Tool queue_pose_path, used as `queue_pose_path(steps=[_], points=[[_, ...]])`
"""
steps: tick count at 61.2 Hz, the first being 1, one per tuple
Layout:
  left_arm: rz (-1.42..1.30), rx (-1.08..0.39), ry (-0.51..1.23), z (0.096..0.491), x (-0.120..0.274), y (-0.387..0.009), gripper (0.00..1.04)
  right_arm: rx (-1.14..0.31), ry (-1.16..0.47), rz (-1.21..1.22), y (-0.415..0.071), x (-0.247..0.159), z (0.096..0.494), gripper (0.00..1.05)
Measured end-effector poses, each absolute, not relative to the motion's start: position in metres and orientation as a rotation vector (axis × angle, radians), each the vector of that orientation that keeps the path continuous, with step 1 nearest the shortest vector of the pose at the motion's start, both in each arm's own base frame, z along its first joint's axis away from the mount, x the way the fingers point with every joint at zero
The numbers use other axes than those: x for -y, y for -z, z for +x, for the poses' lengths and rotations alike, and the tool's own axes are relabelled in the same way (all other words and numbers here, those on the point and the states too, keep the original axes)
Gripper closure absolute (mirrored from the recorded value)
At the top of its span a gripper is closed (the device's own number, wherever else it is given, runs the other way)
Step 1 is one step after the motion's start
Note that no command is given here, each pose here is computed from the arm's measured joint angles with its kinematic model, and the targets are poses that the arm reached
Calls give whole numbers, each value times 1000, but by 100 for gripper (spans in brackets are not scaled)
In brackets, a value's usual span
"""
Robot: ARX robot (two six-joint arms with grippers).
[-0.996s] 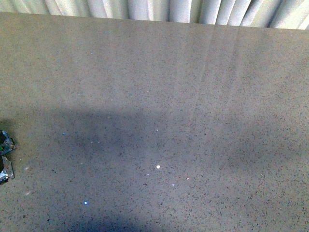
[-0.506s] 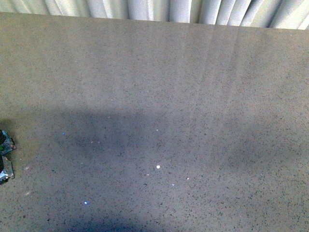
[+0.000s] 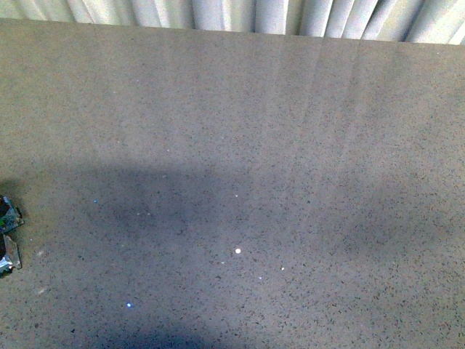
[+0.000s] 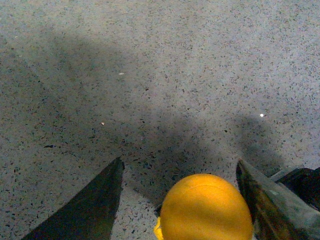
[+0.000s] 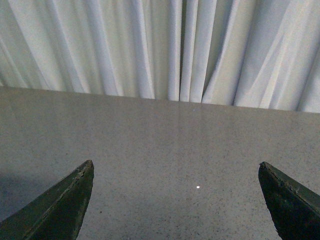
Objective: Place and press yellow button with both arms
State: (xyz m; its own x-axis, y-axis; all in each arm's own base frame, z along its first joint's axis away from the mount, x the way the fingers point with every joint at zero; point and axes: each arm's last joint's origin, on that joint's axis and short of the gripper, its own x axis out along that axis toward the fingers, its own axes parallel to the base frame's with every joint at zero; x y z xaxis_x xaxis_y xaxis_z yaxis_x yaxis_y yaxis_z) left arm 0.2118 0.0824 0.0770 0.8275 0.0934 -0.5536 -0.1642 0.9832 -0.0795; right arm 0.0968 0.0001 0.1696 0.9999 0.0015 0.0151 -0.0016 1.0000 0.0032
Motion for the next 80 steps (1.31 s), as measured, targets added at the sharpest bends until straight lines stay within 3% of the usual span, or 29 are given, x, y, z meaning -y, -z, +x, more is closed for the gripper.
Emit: queue_pose_path(steps=[11, 41, 57, 69, 80], points=[[-125, -580, -139, 212, -82, -77, 69, 15, -2, 3, -170, 0, 97, 9], [-99, -564, -136, 211, -81, -81, 71, 15, -2, 3, -170, 0, 97, 9], [-19, -454, -139, 211, -78, -120, 71, 15, -1, 3, -170, 0, 97, 9], [65, -334, -30, 225, -37, -158, 71, 15, -2, 3, -170, 0, 97, 9], [107, -282, 153, 240, 37, -162, 71, 15, -2, 3, -170, 0, 97, 9]])
